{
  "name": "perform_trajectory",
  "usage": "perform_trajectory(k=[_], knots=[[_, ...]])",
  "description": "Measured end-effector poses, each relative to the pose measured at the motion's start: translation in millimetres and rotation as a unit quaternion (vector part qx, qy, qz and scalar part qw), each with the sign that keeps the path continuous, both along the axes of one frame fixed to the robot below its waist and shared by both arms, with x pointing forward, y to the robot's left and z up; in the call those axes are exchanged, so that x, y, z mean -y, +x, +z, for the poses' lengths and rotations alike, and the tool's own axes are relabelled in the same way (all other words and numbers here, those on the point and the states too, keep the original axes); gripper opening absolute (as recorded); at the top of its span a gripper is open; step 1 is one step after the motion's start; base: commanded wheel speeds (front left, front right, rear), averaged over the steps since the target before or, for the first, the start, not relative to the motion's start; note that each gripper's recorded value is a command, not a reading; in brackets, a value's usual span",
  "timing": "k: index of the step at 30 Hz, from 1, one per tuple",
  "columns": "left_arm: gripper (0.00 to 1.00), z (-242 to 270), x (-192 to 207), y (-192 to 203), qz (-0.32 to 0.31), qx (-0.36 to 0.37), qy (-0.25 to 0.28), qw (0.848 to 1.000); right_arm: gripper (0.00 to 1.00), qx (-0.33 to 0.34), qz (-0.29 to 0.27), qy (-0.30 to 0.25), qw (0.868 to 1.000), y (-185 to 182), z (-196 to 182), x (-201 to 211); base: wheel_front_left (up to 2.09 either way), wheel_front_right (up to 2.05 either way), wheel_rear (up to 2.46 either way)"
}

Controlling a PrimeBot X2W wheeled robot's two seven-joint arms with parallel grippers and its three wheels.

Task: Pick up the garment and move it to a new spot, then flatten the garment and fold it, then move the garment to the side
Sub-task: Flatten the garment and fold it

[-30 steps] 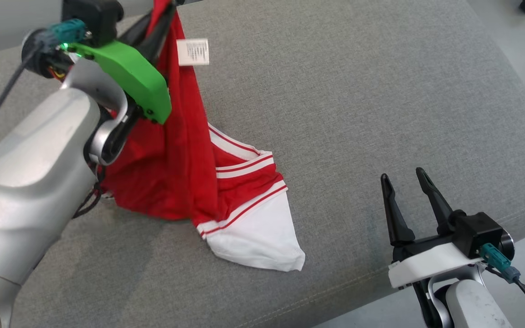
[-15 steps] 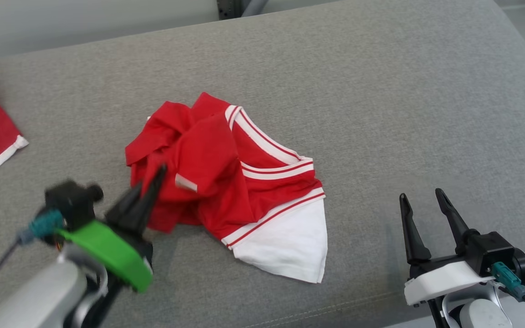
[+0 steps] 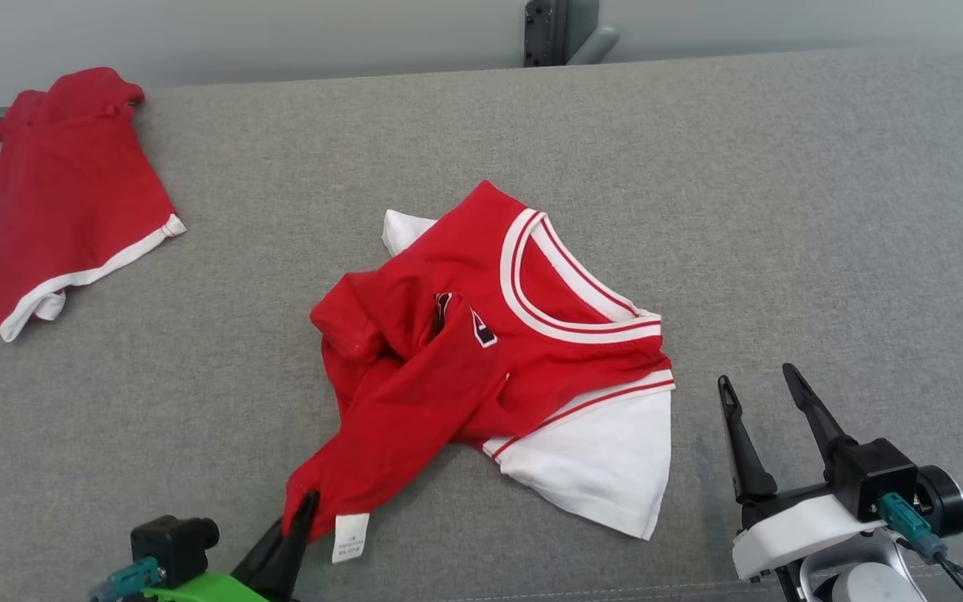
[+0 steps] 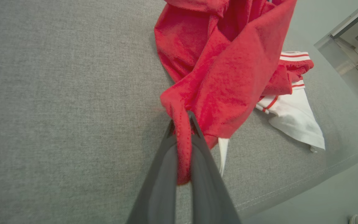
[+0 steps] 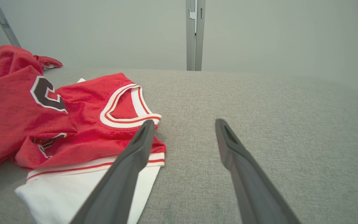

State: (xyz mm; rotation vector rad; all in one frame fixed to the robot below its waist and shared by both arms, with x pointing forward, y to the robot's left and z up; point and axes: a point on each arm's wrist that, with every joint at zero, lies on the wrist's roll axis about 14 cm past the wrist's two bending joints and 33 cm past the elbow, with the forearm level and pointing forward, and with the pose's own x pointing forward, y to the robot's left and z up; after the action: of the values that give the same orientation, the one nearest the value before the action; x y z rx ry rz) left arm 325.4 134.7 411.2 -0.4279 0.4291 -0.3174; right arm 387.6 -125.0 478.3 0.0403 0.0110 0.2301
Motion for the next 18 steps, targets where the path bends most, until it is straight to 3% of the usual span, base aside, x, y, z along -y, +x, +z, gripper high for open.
perform_trajectory(k=[3, 7, 8, 9, 10, 11, 18], knots=[[0.66, -7.1, -3.9, -9.4, 0.022, -0.006, -0.014, 1.000, 1.00, 0.005, 0.008, 0.000, 1.000, -1.7, 3.4, -5.3, 0.00, 0.00, 0.00], [0.45, -8.3, -17.2, -5.3, 0.057, 0.005, -0.015, 0.998, 1.00, 0.008, 0.016, 0.001, 1.000, -2.9, 5.9, -10.4, 0.00, 0.00, 0.00], [0.45, -8.8, -20.0, -3.9, 0.065, 0.007, -0.014, 0.998, 1.00, 0.008, 0.016, 0.001, 1.000, -3.1, 5.7, -10.7, 0.00, 0.00, 0.00], [0.52, -9.6, -21.2, -2.9, 0.071, 0.007, -0.016, 0.997, 1.00, 0.007, 0.017, 0.001, 1.000, -3.5, 5.1, -11.0, 0.00, 0.00, 0.00], [0.87, -12.0, -22.5, -2.7, 0.077, 0.005, -0.015, 0.997, 1.00, 0.006, 0.017, 0.001, 1.000, -3.7, 4.7, -11.0, 0.00, 0.00, 0.00], [1.00, -13.9, -23.3, -2.9, 0.077, 0.005, -0.011, 0.997, 1.00, 0.006, 0.016, 0.001, 1.000, -3.9, 4.4, -10.5, 0.00, 0.00, 0.00], [1.00, -28.1, -44.7, -9.1, 0.112, -0.010, 0.012, 0.994, 1.00, 0.008, 0.009, 0.004, 1.000, -5.4, 6.7, -6.4, 0.00, 0.00, 0.00]])
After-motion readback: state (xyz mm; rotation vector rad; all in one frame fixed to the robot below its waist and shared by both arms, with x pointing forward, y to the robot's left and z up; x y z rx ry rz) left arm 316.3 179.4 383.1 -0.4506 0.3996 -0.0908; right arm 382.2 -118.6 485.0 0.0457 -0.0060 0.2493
